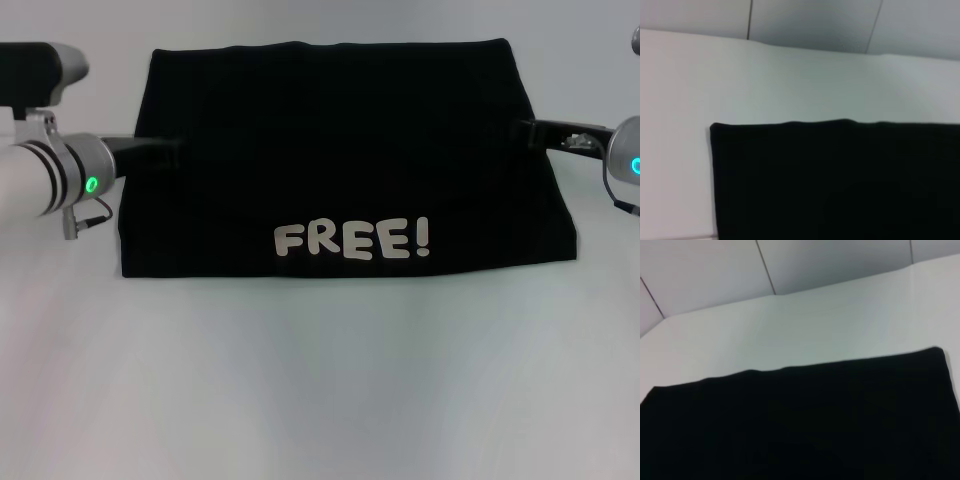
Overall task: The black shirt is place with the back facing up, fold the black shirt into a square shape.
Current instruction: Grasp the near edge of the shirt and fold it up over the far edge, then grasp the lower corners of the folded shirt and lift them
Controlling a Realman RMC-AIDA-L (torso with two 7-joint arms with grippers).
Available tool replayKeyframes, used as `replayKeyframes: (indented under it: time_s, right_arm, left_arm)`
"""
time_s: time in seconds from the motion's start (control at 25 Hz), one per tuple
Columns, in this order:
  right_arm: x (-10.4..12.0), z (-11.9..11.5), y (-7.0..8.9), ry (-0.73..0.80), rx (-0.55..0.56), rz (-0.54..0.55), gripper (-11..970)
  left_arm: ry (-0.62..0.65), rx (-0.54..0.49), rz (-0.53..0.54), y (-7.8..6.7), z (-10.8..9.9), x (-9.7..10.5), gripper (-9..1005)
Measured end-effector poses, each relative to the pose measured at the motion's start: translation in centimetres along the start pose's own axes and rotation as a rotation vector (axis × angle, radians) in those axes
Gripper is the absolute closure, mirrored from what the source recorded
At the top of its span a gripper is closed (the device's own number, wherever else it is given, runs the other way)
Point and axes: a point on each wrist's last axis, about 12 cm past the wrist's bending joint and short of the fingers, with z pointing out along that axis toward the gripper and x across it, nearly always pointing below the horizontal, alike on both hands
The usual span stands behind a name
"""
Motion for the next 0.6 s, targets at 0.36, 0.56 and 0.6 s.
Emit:
replayKeyframes:
  time_s: [0.36, 0.56, 0.6]
  right_arm:
    - [0.5, 0.0, -0.1, -0.020, 0.054, -0.004, 626]
    - [0.3, -0.2, -0.2, -0.049, 0.063, 0.002, 417]
    - [0.2, -0.3, -0.3, -0.055, 0.057, 0.010, 375]
  left_arm:
    - [0.003, -0.113, -0.005, 0.7, 0.2, 0.5, 702]
    - [-0.011, -0.167, -0.018, 2.0, -0.3, 0.2, 486]
    - [-0.020, -0.179, -0.033, 2.6, -0.6, 0.1, 444]
